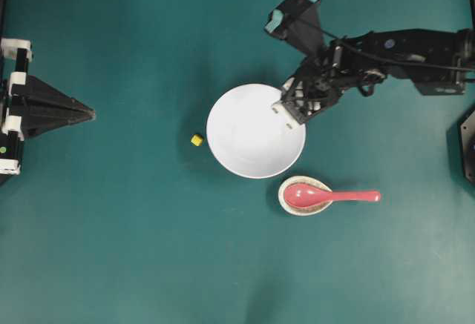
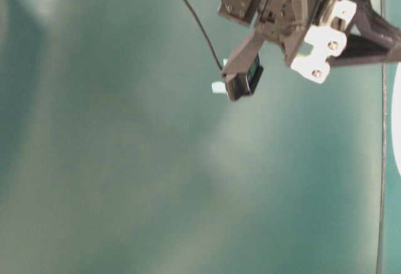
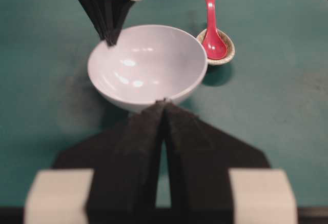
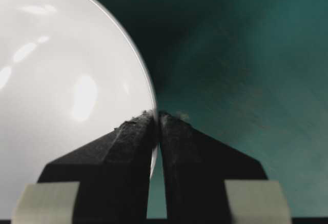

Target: Scoop the yellow hexagonal prism block from the bowl with a spoon using the right arm.

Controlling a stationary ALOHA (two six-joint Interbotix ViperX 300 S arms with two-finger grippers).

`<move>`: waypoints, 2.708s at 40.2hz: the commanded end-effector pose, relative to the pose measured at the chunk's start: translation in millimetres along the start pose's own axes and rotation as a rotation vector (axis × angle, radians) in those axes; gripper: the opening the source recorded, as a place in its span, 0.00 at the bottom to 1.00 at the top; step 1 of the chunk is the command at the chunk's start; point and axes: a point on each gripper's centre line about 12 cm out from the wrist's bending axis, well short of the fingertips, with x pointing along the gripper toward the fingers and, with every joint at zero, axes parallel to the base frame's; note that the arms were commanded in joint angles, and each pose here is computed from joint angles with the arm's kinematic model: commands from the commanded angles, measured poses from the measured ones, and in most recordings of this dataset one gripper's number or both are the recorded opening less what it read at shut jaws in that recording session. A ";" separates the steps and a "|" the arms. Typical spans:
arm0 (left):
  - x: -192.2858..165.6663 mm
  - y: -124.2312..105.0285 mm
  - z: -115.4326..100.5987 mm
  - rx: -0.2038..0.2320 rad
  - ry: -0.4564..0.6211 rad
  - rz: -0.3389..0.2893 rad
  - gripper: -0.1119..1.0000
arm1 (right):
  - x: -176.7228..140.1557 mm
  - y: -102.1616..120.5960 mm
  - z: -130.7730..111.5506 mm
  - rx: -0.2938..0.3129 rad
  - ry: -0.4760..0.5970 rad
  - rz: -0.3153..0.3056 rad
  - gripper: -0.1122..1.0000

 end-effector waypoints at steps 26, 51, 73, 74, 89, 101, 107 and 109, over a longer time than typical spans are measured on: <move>0.5 0.6 10.1 0.001 -0.029 0.002 0.09 | -29.5 -30.0 1.1 0.061 -0.112 0.030 0.17; 0.5 0.6 10.1 0.003 -0.029 0.002 0.09 | -32.3 -30.7 7.9 -0.011 -0.147 0.009 0.28; 0.5 0.6 10.1 0.004 -0.029 0.002 0.09 | -51.5 -4.4 30.0 -0.367 -0.264 -0.024 0.60; 0.5 0.6 10.1 0.003 -0.029 0.002 0.09 | -52.9 -0.5 30.5 -0.410 -0.273 -0.026 0.60; 0.8 0.6 9.9 0.004 -0.028 0.002 0.09 | -51.6 59.7 43.5 -0.644 -0.360 0.050 0.61; 1.1 0.6 9.6 0.004 -0.026 0.002 0.09 | -35.4 101.2 49.5 -0.685 -0.415 0.138 0.61; 0.8 0.6 9.9 0.004 -0.028 0.002 0.09 | -21.7 114.7 46.1 -0.679 -0.414 0.178 0.61; 0.8 0.6 9.9 0.004 -0.028 0.002 0.09 | -16.7 118.5 44.1 -0.678 -0.414 0.192 0.61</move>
